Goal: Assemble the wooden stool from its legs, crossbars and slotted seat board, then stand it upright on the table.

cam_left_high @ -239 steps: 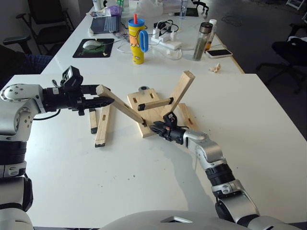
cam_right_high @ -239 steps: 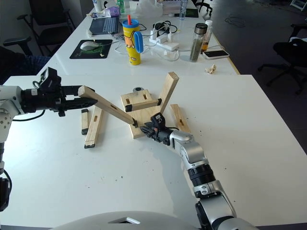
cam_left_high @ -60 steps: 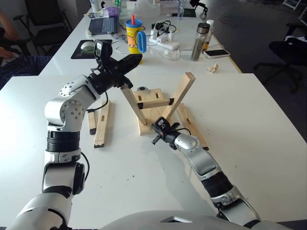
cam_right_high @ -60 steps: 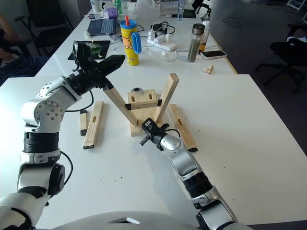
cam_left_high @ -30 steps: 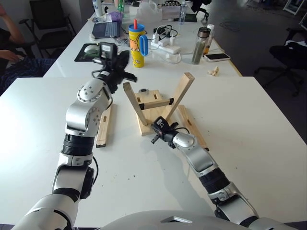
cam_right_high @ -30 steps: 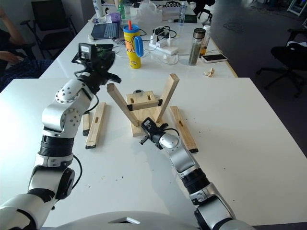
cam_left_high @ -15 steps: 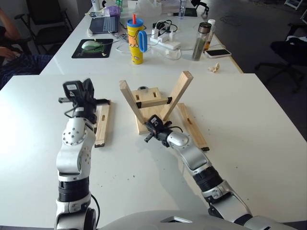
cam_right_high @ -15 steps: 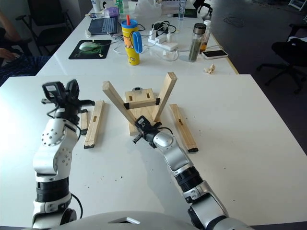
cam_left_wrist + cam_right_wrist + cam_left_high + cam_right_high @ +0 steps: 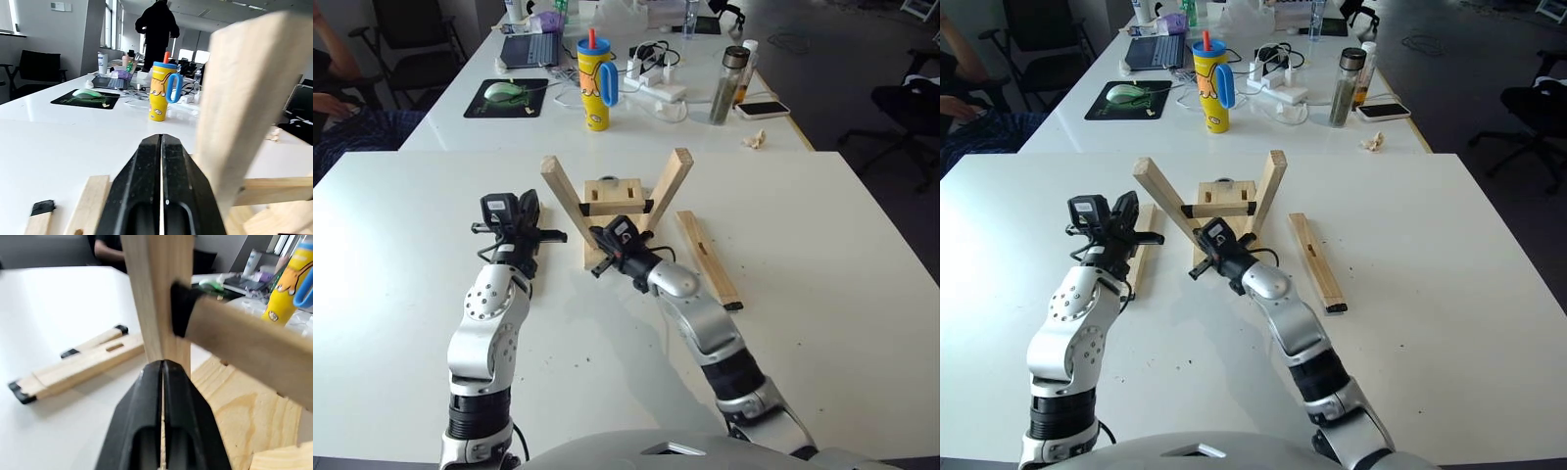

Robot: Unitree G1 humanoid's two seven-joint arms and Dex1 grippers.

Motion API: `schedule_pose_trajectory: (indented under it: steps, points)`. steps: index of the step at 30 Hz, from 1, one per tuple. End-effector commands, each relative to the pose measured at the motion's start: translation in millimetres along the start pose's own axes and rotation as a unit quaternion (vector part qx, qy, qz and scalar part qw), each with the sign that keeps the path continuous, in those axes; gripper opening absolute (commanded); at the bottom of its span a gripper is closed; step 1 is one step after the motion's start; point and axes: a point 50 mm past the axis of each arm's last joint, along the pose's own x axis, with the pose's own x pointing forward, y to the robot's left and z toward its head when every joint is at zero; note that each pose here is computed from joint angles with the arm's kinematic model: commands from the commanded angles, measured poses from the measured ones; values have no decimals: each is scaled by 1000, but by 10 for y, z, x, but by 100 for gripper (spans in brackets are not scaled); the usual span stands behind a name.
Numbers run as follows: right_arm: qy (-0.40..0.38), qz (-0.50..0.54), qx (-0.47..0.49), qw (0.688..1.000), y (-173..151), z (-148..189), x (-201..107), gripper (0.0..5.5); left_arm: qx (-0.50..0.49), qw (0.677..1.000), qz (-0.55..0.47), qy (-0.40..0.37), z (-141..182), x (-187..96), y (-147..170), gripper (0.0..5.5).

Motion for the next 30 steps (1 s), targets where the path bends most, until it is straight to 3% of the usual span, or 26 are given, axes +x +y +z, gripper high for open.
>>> schedule_pose_trajectory:
  steps: [1, 4, 6, 11, 15, 17, 19, 21, 27, 30]
  points:
    - [4, -87, 39, 995, -347, -87, -701, 0, -11, 999, -11, -34, 95, -94, -167, 4]
    - [-6, -233, -21, 972, -753, -32, -985, 0, 26, 997, 37, -60, 175, -87, -74, 4]
    - [-36, -315, -39, 948, -1032, 113, -1004, 0, 53, 993, 76, -71, 210, -74, 23, 4]
    - [-137, -294, -34, 945, -1264, 618, -545, 0, 64, 983, 153, -83, 277, -62, 211, 4]
    - [-162, -304, -30, 938, -1337, 758, -498, 0, 72, 981, 149, -97, 352, -28, 184, 4]
    - [-145, -221, -19, 964, -1149, 733, -303, 0, 61, 996, 25, -52, 218, 117, -150, 4]
    - [-84, -79, -3, 993, -741, 567, -46, 0, 53, 993, -107, 13, 12, 183, -580, 4]
    - [-46, -14, 9, 999, -503, 438, 17, 0, 78, 983, -159, 53, -100, 189, -754, 4]
    - [37, -104, 4, 994, -940, 124, -220, 0, 134, 984, 39, 109, -232, 95, 143, 4]
    - [60, -116, -4, 991, -1126, 43, -255, 0, 156, 978, 82, 108, -192, 46, 410, 4]
